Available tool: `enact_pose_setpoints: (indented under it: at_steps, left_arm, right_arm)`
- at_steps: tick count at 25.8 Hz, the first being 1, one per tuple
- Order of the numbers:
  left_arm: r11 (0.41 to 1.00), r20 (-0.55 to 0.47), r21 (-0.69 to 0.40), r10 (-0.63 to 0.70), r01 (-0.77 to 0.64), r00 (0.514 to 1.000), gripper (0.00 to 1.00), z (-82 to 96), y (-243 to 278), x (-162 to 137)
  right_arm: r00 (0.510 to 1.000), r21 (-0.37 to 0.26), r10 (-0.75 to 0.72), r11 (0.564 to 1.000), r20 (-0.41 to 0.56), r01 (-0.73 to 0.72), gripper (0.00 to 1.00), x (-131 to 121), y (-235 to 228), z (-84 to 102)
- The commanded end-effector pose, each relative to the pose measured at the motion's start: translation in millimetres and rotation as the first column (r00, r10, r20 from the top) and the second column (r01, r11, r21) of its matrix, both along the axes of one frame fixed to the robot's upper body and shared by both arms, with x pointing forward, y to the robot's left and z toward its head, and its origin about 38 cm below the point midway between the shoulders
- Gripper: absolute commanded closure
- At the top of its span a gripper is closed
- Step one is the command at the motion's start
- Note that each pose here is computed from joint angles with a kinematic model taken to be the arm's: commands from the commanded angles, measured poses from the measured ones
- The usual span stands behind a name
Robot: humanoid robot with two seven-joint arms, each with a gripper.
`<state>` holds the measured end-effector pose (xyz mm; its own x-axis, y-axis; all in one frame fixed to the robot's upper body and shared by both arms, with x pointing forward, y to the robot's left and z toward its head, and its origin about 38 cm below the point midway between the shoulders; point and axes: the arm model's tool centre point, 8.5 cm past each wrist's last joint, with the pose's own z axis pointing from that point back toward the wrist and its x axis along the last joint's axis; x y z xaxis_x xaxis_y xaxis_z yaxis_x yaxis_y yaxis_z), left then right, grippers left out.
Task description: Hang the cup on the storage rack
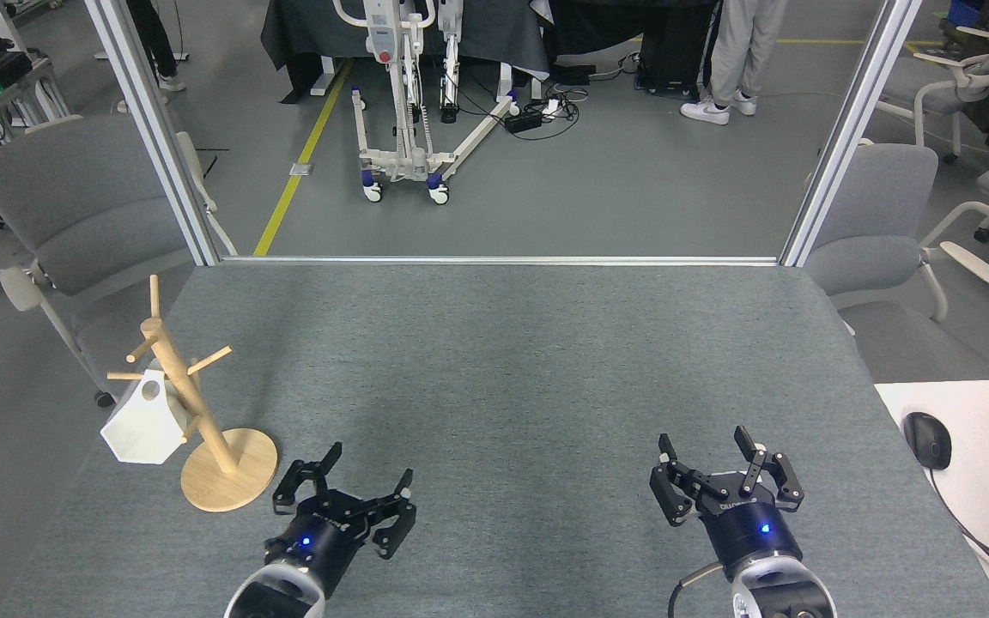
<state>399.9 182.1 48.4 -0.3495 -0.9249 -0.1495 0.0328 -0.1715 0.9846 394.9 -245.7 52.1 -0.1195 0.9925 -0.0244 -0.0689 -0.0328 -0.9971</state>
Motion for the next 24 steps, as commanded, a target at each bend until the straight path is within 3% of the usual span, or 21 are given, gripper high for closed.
enact_pose_setpoints:
  at_steps: [1, 3, 5, 10, 17, 24]
  left_arm:
    - [0.999, 0.079, 0.005, -0.045, 0.044, 0.996, 0.02, 27.8, -53.6, 16.6]
    - [1.000, 0.128, -0.008, -0.019, 0.020, 0.992, 0.02, 45.2, -66.8, 28.4]
    - [0.998, 0.133, -0.054, 0.023, -0.016, 0.991, 0.02, 51.9, -70.0, 36.3]
    - [0.992, 0.115, -0.103, 0.083, -0.071, 0.990, 0.02, 52.8, -71.4, 37.4]
    - [0.976, 0.111, -0.130, 0.192, -0.177, 0.975, 0.02, 48.5, -37.5, 36.9]
    - [0.975, 0.125, -0.134, 0.196, -0.179, 0.973, 0.02, 60.1, -37.6, 48.2]
  right_arm:
    - [1.000, -0.004, -0.010, 1.000, -0.025, 0.010, 0.00, -0.2, -4.5, -7.3]
    - [1.000, -0.007, -0.007, 1.000, 0.002, 0.007, 0.00, 11.0, -5.3, 4.7]
    - [1.000, -0.004, -0.008, 1.000, 0.018, 0.008, 0.00, 18.7, -10.3, 13.4]
    - [0.998, 0.016, -0.010, 1.000, 0.063, 0.009, 0.00, 35.8, -12.2, 32.5]
    - [0.996, 0.054, -0.008, 0.999, 0.083, 0.004, 0.00, 34.5, -0.3, 35.4]
    - [0.996, 0.062, -0.039, 0.997, 0.082, 0.034, 0.00, 31.3, -10.4, 34.3]
